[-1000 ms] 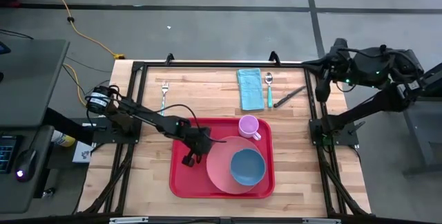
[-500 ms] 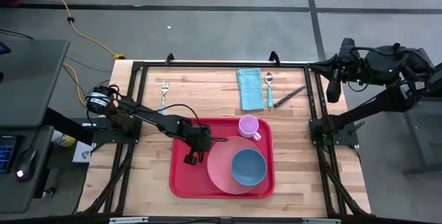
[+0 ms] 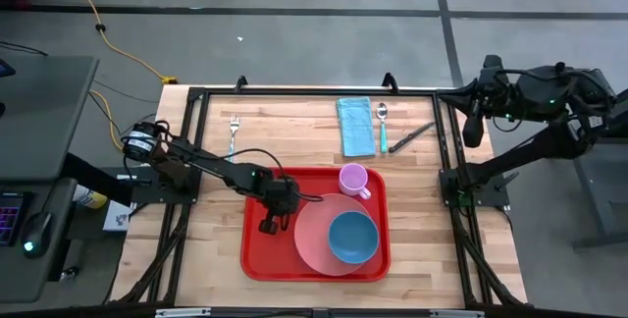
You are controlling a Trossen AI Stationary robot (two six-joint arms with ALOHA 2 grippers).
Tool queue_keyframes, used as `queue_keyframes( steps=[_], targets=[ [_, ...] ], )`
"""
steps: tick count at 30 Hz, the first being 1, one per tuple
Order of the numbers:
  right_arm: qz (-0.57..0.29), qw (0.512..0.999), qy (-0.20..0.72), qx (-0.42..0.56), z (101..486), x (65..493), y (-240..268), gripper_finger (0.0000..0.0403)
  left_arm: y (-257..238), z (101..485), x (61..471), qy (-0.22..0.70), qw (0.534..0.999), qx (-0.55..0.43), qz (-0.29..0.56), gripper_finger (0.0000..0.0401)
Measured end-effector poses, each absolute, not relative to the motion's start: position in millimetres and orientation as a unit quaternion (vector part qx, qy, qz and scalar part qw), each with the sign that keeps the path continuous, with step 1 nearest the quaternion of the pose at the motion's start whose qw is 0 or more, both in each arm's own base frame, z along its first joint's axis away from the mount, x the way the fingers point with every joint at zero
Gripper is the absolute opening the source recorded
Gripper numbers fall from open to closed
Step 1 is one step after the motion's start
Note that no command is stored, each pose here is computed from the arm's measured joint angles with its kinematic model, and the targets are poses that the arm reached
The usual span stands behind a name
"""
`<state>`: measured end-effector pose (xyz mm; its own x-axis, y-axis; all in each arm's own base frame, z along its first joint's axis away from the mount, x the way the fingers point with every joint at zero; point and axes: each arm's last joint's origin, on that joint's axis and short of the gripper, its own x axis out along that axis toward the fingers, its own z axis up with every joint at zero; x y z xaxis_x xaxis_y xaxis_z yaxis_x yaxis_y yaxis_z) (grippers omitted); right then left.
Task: Set up tray
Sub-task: Adjust the pink plate on the red serving tray
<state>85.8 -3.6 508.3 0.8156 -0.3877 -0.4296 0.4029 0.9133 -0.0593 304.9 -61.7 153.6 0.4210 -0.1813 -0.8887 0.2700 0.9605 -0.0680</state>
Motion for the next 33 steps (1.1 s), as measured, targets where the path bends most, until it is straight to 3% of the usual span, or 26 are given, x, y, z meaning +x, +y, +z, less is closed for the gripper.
queue_keyframes(
  steps=[8,33],
  targets=[
    [-0.205,0.953,0.222,0.017,508.4,85.0,-3.6,0.0000,-63.3,143.2,309.7,0.545,0.826,0.029,-0.139,0.0010],
    [-0.205,0.952,0.227,0.012,507.3,82.8,-3.8,0.0000,-72.9,165.3,357.8,0.492,0.853,0.055,-0.164,0.0009]
  ],
)
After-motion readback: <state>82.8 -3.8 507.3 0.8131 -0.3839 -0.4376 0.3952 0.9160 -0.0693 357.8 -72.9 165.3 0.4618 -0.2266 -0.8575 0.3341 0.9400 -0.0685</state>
